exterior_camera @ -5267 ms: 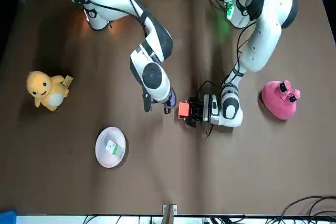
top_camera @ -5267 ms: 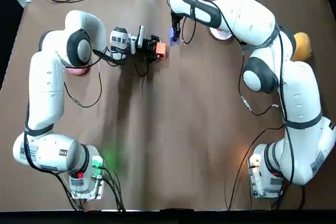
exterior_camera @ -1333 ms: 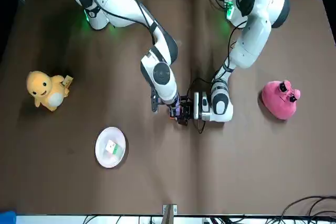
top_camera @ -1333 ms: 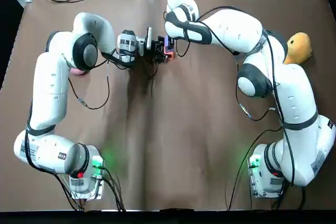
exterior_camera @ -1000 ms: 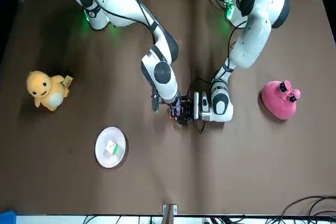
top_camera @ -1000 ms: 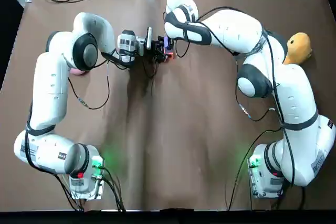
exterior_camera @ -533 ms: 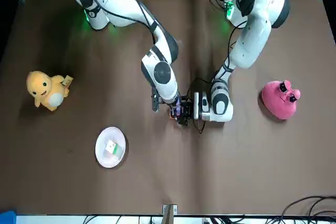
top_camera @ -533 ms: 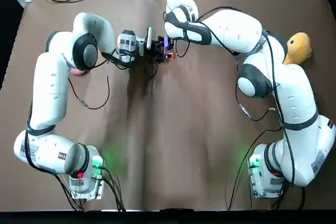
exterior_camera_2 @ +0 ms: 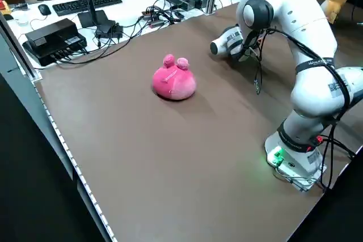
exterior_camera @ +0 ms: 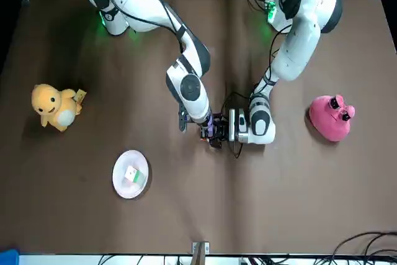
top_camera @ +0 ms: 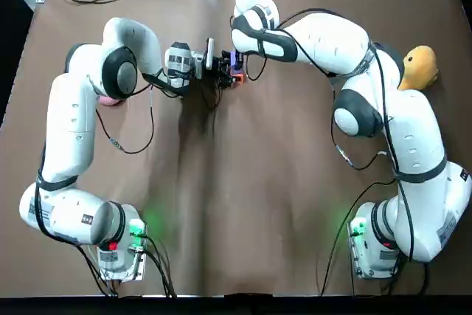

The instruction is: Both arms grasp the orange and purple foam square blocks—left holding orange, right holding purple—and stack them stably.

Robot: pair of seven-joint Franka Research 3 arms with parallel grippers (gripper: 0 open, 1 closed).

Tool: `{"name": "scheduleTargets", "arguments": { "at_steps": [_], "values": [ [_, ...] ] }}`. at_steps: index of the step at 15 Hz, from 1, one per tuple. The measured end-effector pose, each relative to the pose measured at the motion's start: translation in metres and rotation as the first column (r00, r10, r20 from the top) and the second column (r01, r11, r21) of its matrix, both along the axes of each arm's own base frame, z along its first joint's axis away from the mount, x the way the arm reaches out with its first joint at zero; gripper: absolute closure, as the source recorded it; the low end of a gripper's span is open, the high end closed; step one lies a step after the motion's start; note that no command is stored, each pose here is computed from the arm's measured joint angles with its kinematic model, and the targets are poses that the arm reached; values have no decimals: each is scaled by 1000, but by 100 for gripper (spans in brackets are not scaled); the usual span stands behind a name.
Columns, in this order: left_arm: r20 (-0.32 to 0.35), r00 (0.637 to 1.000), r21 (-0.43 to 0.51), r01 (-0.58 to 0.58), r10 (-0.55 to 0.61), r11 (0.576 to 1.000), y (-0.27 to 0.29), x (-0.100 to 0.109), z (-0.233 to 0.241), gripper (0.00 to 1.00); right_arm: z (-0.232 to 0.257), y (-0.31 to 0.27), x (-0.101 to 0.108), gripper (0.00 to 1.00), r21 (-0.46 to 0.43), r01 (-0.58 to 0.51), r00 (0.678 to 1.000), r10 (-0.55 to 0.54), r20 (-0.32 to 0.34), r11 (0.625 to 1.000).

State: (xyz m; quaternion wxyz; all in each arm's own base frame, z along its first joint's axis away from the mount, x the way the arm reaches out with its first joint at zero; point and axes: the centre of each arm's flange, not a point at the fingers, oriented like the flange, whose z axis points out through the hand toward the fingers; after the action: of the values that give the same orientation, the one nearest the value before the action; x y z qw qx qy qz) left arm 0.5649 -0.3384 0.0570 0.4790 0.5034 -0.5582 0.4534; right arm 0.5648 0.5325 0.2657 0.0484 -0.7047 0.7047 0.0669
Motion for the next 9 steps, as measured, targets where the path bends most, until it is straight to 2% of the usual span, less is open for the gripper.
{"name": "scheduleTargets", "arguments": {
  "at_steps": [8,9],
  "values": [
    [0,1000,0,0,0,1000,0,0,0,35,0,0,0,42,0,14,1000,-14,-2,1000],
    [0,1000,0,0,0,1000,0,0,0,35,-1,0,0,36,-1,14,1000,-14,-3,1000]
  ]
}}
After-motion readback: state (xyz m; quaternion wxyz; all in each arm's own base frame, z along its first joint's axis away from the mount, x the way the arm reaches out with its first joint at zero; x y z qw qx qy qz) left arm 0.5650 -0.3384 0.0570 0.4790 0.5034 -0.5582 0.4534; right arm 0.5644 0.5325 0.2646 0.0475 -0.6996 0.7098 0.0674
